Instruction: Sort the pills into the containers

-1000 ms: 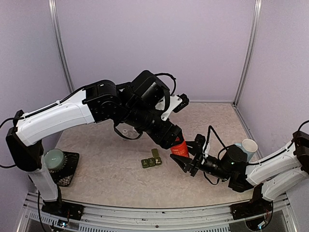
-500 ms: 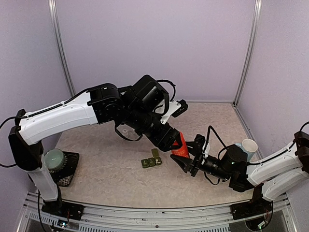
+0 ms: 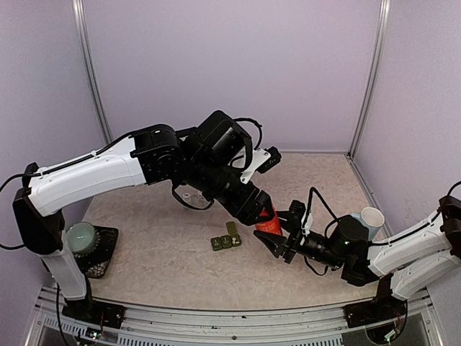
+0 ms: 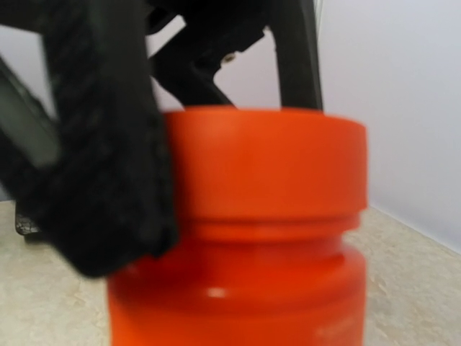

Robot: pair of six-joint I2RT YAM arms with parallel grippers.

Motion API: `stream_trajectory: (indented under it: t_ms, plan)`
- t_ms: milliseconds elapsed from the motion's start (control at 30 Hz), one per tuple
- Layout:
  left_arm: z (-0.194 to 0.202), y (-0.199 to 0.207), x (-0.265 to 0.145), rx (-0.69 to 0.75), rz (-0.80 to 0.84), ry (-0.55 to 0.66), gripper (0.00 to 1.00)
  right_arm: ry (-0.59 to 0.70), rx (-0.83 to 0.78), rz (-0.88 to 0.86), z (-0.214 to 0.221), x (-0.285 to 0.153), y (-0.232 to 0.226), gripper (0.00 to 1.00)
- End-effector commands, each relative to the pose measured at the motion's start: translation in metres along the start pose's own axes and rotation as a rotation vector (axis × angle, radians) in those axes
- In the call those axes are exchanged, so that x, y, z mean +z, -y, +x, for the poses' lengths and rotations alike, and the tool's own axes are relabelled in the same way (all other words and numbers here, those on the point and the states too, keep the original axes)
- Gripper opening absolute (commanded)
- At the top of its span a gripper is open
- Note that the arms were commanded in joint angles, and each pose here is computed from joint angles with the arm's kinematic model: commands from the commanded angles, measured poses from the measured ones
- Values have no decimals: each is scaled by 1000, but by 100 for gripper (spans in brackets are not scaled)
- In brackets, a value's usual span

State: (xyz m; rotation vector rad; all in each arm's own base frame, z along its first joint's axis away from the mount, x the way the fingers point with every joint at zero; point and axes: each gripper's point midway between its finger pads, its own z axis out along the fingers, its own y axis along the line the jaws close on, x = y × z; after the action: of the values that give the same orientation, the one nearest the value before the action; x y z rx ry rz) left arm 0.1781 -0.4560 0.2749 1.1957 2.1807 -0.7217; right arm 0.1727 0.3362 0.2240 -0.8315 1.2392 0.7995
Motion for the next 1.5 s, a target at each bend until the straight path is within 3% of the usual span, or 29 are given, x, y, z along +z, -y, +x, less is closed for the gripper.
stream_trajectory:
  t_ms: [0, 267, 633, 1100, 1267, 1333, 1467]
  plan:
    - [-8, 3, -6, 4, 13, 29, 74, 36, -4, 9, -13, 7, 3, 35]
    - [-4, 6, -3, 31, 21, 17, 56, 39, 3, -23, -15, 7, -2, 35]
    - [6, 42, -9, 153, 182, 39, 56, 99, 74, -242, -60, -9, -34, 35]
    - [21, 125, -53, 477, 437, 124, 58, 100, 259, -578, -106, -47, -75, 36]
    - [5, 116, -67, 468, 360, 209, 82, 66, 278, -569, -103, -51, -74, 36]
    - [-5, 110, -75, 437, 314, 263, 97, 53, 279, -521, -99, -49, -67, 36]
    - [-26, 95, -79, 335, 212, 332, 99, -6, 252, -404, -87, -39, -51, 35]
